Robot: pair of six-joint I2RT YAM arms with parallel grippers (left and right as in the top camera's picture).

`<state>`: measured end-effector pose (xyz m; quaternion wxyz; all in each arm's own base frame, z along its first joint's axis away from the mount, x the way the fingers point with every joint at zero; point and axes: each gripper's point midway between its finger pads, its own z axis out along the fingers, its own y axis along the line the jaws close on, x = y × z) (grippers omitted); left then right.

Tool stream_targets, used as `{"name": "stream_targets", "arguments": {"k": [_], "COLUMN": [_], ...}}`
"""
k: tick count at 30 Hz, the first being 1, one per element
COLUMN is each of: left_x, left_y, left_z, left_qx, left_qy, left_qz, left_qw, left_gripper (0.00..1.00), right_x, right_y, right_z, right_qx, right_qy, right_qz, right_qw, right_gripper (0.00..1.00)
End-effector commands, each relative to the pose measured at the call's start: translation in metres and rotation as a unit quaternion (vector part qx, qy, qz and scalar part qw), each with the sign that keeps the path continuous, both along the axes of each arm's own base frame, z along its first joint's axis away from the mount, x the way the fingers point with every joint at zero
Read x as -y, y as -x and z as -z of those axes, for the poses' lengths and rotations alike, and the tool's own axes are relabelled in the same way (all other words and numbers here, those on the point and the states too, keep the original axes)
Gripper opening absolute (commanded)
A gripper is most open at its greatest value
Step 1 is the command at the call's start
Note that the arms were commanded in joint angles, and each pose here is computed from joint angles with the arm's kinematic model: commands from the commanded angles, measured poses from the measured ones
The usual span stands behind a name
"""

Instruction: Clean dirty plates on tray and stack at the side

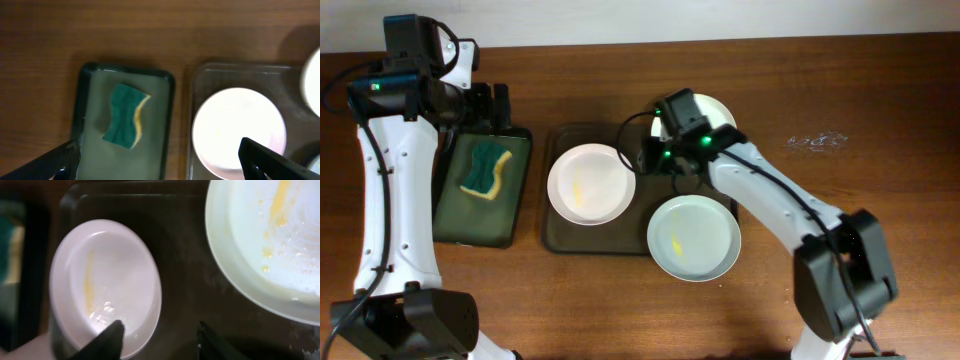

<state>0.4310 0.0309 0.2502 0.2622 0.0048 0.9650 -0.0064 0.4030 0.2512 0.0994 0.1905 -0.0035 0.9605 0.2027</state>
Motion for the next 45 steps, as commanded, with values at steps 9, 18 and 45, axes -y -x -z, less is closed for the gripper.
{"name": "stream_targets", "arguments": {"k": [9, 18, 45], "left_x": [-0.044, -0.047, -0.045], "left_y": [-0.024, -0.032, 0.007], "left_z": [0.044, 0.048, 0.242], "left_qx": [-0.039, -0.036, -0.289], "left_qy": [-0.056, -0.086, 0.025], "left_qz": [-0.042, 0.003, 0.097], "left_qw": [0.997, 0.996, 0.952], "left_gripper": [1.00, 1.00, 0.57], "right_x": [-0.023, -0.038, -0.027], "right_y": [-0.007, 0.002, 0.007], "right_z": [0.056, 0.099, 0.107], "right_qx": [0.000, -0.024, -0.036], "right_qy": [0.059, 0.068, 0.098], "right_qz": [0.004, -0.029, -0.023], "right_qw": [0.998, 0.997, 0.994], "right_gripper": [0.38, 0.23, 0.04]}}
